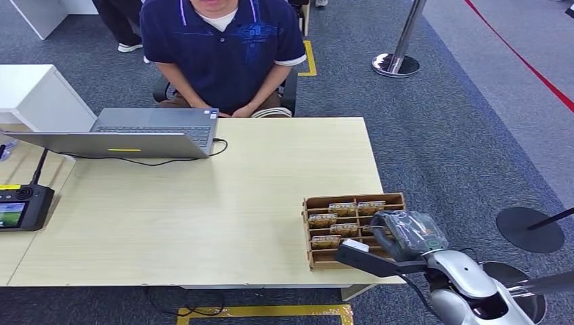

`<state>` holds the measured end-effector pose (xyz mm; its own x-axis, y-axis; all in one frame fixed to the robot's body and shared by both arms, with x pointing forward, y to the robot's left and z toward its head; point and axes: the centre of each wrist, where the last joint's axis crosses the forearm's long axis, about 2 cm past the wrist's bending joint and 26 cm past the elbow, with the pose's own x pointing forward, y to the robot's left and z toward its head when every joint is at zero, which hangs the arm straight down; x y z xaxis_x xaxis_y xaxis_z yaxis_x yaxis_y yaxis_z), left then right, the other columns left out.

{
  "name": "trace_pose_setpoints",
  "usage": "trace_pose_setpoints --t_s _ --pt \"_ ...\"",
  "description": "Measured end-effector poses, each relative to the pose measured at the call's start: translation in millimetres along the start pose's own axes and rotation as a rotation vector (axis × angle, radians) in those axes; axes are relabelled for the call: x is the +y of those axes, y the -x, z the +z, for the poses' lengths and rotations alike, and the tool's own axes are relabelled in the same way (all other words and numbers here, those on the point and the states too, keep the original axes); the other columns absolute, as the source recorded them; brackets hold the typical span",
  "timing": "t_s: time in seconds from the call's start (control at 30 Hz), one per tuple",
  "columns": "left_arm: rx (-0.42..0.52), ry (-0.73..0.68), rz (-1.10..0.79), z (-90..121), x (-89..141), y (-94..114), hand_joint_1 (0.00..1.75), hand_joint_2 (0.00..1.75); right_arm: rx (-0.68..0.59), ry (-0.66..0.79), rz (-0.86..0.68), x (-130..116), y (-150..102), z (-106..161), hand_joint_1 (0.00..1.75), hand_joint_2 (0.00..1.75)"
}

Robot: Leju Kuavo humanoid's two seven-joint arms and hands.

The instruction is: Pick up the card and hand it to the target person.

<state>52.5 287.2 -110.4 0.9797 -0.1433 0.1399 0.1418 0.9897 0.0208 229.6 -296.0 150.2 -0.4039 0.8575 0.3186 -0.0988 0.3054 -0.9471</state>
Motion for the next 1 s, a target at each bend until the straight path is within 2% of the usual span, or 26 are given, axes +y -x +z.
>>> trace_pose_setpoints --t_s 0.23,0.73,0.87,1.0 --pt "0.007 -0.007 0.006 0.0 1.9 0.3 0.00 1.75 -0.011 0.050 0.013 -11.3 1.0 -5.2 1.75 1.75" --pt "0.010 -0.007 0.012 0.0 2.6 0.4 0.00 1.75 -0.025 0.209 0.035 -72.0 28.8 -16.7 1.75 1.75" --pt "0.005 -0.006 0.009 0.0 2.6 0.4 0.00 1.75 -0.062 0.217 -0.040 -84.2 36.8 -18.4 1.75 1.75" --pt "-0.003 -0.002 -0.003 0.0 2.7 0.3 0.00 1.75 -0.184 0.161 -0.212 -89.2 47.8 -21.6 1.75 1.75"
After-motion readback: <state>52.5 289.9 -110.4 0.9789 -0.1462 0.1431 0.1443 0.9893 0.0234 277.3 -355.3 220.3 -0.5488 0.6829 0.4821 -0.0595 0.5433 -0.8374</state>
